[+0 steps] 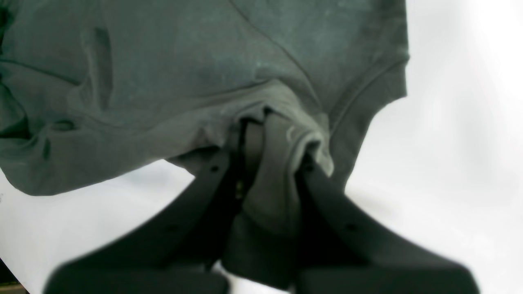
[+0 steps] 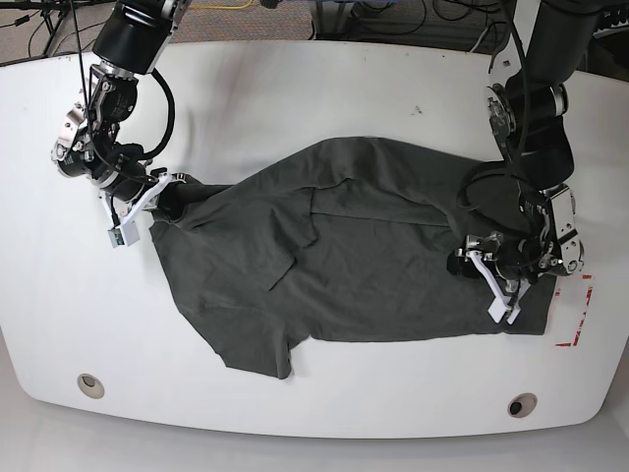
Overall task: Fold the T-shirt properly
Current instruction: 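Lift the held edge with the left gripper and pull it away from the right gripper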
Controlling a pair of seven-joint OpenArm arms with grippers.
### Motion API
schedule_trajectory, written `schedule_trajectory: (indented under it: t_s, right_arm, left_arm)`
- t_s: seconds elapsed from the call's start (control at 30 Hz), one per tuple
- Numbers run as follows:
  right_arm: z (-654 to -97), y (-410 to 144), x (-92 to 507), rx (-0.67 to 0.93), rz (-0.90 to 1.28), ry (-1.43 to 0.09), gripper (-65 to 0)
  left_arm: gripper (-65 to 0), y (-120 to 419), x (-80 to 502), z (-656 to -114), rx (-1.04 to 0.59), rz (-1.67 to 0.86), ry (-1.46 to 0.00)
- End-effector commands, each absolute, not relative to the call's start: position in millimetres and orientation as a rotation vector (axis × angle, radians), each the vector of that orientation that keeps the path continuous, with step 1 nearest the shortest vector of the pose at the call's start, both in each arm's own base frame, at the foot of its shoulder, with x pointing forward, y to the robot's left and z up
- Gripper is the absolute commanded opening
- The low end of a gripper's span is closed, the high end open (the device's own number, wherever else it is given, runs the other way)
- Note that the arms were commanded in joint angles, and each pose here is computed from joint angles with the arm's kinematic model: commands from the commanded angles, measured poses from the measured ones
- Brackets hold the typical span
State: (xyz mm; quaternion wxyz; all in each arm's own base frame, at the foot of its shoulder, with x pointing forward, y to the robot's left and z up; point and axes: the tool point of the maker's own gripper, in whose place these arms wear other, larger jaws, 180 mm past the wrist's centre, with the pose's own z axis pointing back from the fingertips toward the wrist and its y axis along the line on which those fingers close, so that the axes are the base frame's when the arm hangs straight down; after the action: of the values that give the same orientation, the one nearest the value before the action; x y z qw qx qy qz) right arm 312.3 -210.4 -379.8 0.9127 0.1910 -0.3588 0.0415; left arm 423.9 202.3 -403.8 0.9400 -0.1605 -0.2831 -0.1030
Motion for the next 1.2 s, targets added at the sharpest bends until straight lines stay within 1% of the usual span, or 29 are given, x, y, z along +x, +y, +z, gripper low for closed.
schedule_trajectory:
  t_s: [0.0,0.27,0.57,0.63,0.67,0.73,0.77,0.8,0.87,0.93,0.97,1.17]
  right_arm:
    - [-362.8,-214.9,323.6,0.386,0.097,-0.800,-65.0]
    - [-362.7,-215.3,323.6,0.385,0.096,-0.800,-65.0]
    - [-362.7,-215.3,323.6,0.385,0.096,-0.800,-65.0]
    - [-362.7,-215.3,323.6,0.385,0.096,-0.800,-65.0]
    - [-362.7,-215.3,323.6,0.385,0.096,-0.800,-65.0]
    - [-362.9,-214.7,323.6,0.387,0.095,-0.800,-65.0]
    - [-362.9,-214.7,323.6,0.387,0.095,-0.800,-65.0]
    - [-361.9,-214.7,324.7,0.386,0.096,-0.803,-65.0]
    - [-359.4,-214.7,327.5,0.386,0.098,-0.811,-65.0]
    - [-359.0,-214.9,327.9,0.385,0.098,-0.812,-65.0]
    - [-359.0,-214.9,327.9,0.385,0.098,-0.812,-65.0]
    - [-359.0,-214.2,328.0,0.388,0.097,-0.813,-65.0]
  left_arm:
    - [-26.0,216.8,440.9,-380.3,-0.299,-0.208,-0.641]
    - [-25.8,231.3,439.3,-378.6,-0.271,-0.204,-0.638]
    - [-26.0,230.5,426.6,-392.9,-0.277,-0.198,-0.607]
    - [-27.1,229.0,426.1,-394.0,-0.279,-0.200,-0.605]
    - [-28.7,229.0,426.1,-394.0,-0.279,-0.200,-0.605]
    - [-36.3,229.2,426.0,-394.1,-0.277,-0.200,-0.604]
    - [-40.4,229.3,425.9,-394.2,-0.276,-0.201,-0.603]
    - [-46.8,229.3,425.9,-394.2,-0.276,-0.201,-0.603]
    - [-56.3,229.3,426.1,-394.1,-0.276,-0.200,-0.604]
    - [-62.1,228.8,426.4,-393.6,-0.280,-0.199,-0.607]
    - [-62.9,228.8,426.4,-393.6,-0.280,-0.199,-0.607]
    - [-62.4,233.4,429.1,-382.5,-0.249,-0.214,-0.644]
